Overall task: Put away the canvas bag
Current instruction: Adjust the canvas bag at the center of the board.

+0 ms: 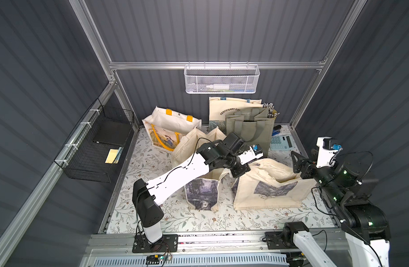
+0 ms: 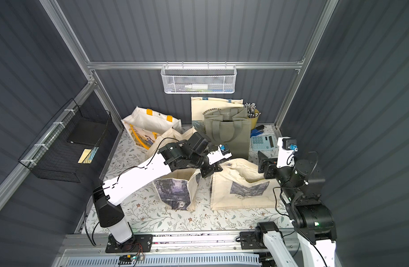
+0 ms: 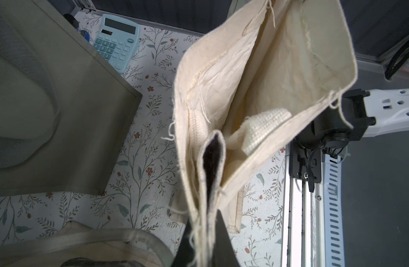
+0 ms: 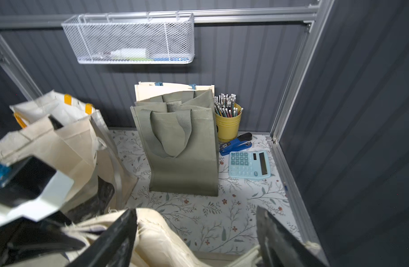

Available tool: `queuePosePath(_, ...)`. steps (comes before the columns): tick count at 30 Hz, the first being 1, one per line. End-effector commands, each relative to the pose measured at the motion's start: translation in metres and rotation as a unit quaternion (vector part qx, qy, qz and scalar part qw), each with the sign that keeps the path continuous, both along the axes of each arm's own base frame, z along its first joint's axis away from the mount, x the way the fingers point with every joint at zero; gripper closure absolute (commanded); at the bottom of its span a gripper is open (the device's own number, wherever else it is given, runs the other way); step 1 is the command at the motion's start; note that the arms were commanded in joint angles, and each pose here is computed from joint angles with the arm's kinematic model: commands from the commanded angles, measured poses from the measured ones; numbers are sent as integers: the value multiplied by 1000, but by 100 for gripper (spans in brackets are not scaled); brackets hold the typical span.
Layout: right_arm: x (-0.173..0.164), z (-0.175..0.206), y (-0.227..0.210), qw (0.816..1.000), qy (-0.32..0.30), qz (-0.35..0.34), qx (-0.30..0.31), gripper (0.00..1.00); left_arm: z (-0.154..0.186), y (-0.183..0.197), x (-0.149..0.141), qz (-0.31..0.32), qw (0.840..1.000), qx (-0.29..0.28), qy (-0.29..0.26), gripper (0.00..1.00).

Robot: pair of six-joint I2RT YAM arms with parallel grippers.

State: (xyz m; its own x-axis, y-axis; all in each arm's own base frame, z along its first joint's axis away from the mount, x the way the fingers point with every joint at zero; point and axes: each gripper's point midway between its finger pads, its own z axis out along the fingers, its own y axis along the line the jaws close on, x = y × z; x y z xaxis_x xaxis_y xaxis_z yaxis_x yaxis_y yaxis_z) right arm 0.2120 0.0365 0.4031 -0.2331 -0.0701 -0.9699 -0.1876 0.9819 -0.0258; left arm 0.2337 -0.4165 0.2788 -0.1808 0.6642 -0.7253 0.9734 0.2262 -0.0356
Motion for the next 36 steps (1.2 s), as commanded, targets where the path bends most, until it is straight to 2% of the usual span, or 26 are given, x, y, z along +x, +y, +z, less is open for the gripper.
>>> queuePosePath(1, -10, -14, 4, 992, 20, 46, -116, 18, 22, 14, -8, -21, 1000, -19, -7, 100)
queuePosePath(6, -29, -16, 5, 973, 22, 86, -215, 9, 21, 21, -10, -38, 999, -28, 2, 100)
queuePosePath(12, -47, -40, 1, 952, 47, 115, -280, 5, 22, 25, -14, -57, 998, -37, -7, 100)
queuePosePath(21, -54, -71, -17, 948, 60, 76, -303, 4, 23, 27, -20, -79, 995, -55, -13, 100)
queuePosePath(29, -46, -91, -31, 942, 80, 35, -323, 4, 24, 27, -20, -69, 995, -71, -19, 100)
queuePosePath(32, -46, -94, -32, 937, 82, 38, -337, 3, 25, 28, -21, -72, 994, -77, -21, 100)
queuePosePath(36, -43, -116, -25, 927, 101, 68, -356, 3, 23, 29, -22, -87, 992, -76, -42, 100)
